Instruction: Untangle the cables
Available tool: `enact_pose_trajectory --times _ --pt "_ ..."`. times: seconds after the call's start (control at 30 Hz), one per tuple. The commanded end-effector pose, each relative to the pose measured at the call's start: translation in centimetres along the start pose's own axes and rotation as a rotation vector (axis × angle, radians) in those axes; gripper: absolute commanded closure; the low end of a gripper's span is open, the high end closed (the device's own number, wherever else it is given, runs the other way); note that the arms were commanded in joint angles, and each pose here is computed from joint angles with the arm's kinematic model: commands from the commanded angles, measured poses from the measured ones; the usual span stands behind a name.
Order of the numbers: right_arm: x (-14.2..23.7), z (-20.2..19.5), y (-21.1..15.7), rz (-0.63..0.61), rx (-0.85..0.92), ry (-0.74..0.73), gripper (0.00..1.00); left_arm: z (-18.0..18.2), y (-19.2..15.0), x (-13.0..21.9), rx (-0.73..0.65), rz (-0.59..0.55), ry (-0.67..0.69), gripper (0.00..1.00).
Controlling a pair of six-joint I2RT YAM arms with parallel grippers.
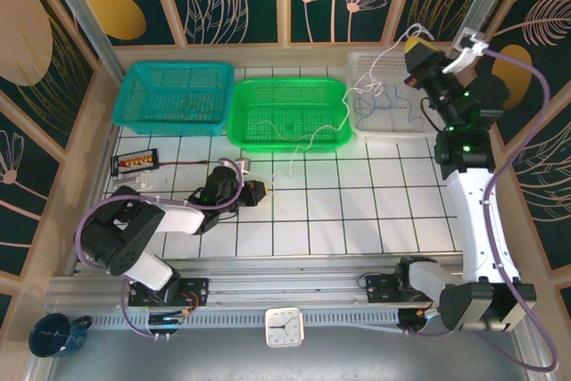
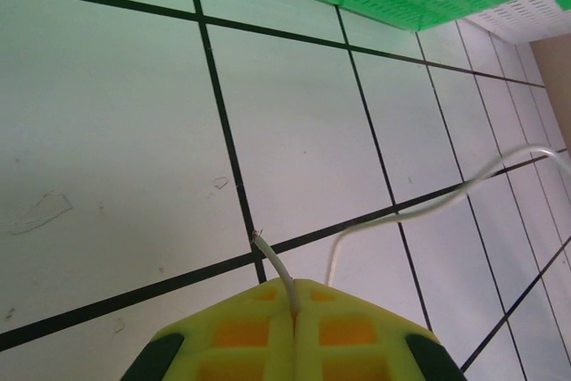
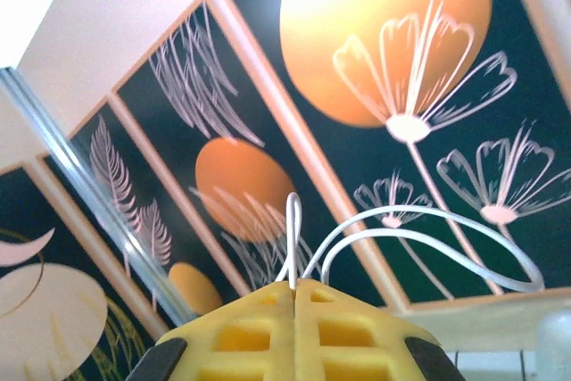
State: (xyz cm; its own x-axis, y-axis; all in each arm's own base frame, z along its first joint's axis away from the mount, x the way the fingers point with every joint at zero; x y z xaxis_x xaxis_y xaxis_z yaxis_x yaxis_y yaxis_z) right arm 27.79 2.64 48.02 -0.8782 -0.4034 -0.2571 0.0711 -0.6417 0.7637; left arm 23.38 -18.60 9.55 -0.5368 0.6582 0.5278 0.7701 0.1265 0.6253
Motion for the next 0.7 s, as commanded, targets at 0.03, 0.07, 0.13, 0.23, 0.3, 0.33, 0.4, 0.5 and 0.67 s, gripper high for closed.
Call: enact_pose_trajectory --times 0.03,0.07,0.13,0.23,0.3,0.33,0.4,0.5,0.67 --pt "0.8 0.2 2.9 -0.087 -0.002 -0.003 1.00 0.7 -0.7 0.3 -0.013 0.015 0.062 1.00" --pt "0.9 -0.1 3.1 -0.093 -0.007 -0.008 1.00 0.8 -0.8 0.3 -0.012 0.017 0.069 1.00" --pt "0.8 -0.2 2.9 -0.073 -0.021 0.014 1.00 1.0 -1.0 0.4 -0.010 0.021 0.076 1.00" --pt "0.0 -0.5 1.2 0.017 -0.051 0.074 1.00 0.7 -0.9 0.4 -0.015 0.015 0.047 1.00" --pt "-0.6 -0.4 -0.8 0.087 -0.047 0.099 1.00 0.4 -0.7 0.5 -0.030 0.009 0.025 1.00" --pt "-0.9 -0.3 -1.6 0.115 -0.040 0.103 1.00 0.4 -0.6 0.5 -0.034 0.008 0.024 1.00" --pt "-1.4 0.2 -3.8 0.176 -0.026 0.114 1.00 0.0 -0.3 0.6 -0.055 0.005 0.010 1.00" --pt "-1.8 0.4 -6.5 0.239 -0.036 0.129 1.00 -0.1 -0.2 0.8 -0.074 0.004 0.008 0.92" --pt "-2.3 0.1 -10.0 0.322 -0.054 0.136 1.00 -0.4 0.0 1.6 -0.098 0.001 0.011 0.70"
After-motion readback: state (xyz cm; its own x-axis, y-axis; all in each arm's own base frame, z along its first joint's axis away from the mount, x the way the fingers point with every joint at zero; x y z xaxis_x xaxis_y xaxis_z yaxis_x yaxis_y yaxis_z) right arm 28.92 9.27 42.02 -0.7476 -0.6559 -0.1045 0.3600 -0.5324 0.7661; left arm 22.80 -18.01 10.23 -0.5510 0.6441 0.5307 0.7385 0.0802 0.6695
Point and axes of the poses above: each hand's point on the last joint's axis, 136 mm out from that joint toward the fingers, its own x axis back along the fingers, its own z axis along the line the jaws close on, y = z × x, the point moved 9 cm from there along x, back along the fingers, and after that the axes turned 8 degrees about -x, right-handed, at the moved point
